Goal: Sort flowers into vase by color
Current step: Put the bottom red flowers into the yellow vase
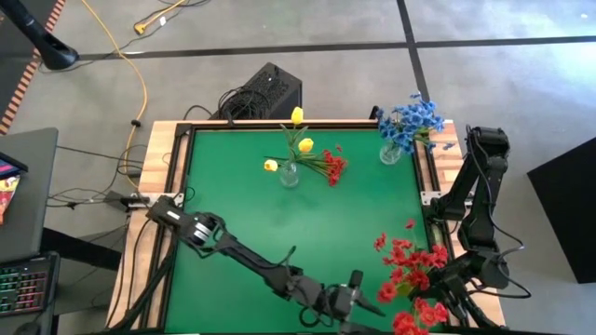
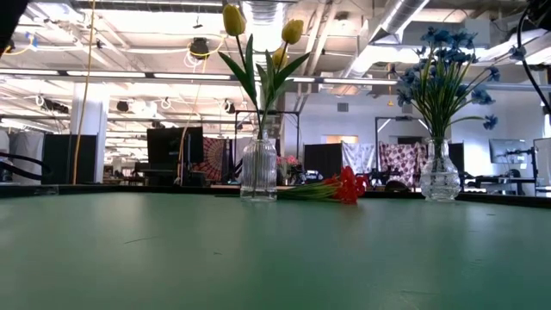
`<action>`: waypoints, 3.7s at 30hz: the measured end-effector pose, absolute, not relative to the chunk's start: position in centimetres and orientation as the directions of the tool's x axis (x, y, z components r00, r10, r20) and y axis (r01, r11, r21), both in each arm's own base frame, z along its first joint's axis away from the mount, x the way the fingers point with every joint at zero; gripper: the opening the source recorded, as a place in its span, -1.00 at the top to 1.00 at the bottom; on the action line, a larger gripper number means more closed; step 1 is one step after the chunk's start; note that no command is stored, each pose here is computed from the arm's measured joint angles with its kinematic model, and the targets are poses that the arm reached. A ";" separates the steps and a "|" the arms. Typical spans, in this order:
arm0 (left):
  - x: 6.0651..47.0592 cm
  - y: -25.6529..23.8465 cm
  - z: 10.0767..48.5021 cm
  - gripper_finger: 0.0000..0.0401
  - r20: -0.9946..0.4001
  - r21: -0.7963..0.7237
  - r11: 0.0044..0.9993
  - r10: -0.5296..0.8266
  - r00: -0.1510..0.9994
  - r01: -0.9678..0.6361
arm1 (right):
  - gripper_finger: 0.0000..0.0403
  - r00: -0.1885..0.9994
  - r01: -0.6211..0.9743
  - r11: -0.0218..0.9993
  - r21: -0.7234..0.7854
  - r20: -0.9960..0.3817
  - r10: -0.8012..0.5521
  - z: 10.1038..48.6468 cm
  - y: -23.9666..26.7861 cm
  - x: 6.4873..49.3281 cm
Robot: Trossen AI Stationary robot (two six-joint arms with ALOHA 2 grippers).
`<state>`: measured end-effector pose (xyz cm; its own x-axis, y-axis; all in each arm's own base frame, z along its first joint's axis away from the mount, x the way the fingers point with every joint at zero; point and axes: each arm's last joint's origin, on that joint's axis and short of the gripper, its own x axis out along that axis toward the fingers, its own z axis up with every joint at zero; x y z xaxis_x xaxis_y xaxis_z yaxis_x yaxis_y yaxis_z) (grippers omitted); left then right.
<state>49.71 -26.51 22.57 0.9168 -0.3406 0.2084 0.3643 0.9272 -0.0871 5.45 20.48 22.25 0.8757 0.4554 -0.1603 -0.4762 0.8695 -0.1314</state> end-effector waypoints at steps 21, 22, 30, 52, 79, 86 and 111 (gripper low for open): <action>53.5 -23.9 22.7 0.22 0.128 -0.048 0.956 -0.283 0.951 0.291 | 0.81 0.876 -0.477 0.869 -0.132 -0.159 0.456 22.3 20.5 5.4; 53.7 -23.9 22.4 0.22 0.162 -0.044 0.956 -0.279 0.947 0.290 | 0.81 0.876 -0.477 0.869 -0.132 -0.159 0.456 22.3 20.5 5.5; 55.3 -24.8 19.3 0.22 0.231 0.036 0.950 -0.311 0.922 0.311 | 0.81 0.879 -0.471 0.872 -0.133 -0.158 0.451 22.3 20.4 5.6; 56.4 -21.6 20.4 0.22 0.293 0.054 0.964 -0.264 0.919 0.259 | 0.81 0.880 -0.468 0.871 -0.147 -0.163 0.445 22.2 20.4 5.6; 56.7 -21.2 20.0 0.22 0.241 0.034 0.967 -0.254 0.937 0.254 | 0.81 0.919 -0.387 0.909 -0.153 -0.143 0.367 22.3 20.2 5.7; 56.9 -20.6 20.1 0.22 0.255 0.009 0.973 -0.227 0.940 0.232 | 0.81 0.924 -0.376 0.917 -0.135 -0.130 0.360 22.4 20.2 5.7; 57.0 -20.1 20.4 0.26 0.282 -0.020 0.967 -0.238 0.930 0.254 | 0.81 0.950 -0.303 0.945 -0.124 -0.116 0.289 22.4 20.0 5.8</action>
<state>57.00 -20.09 20.43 0.9296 -0.2379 0.2816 0.2535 0.9671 -0.0199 5.82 19.98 22.43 0.9501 0.2895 -0.1160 -0.3031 0.9448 -0.1242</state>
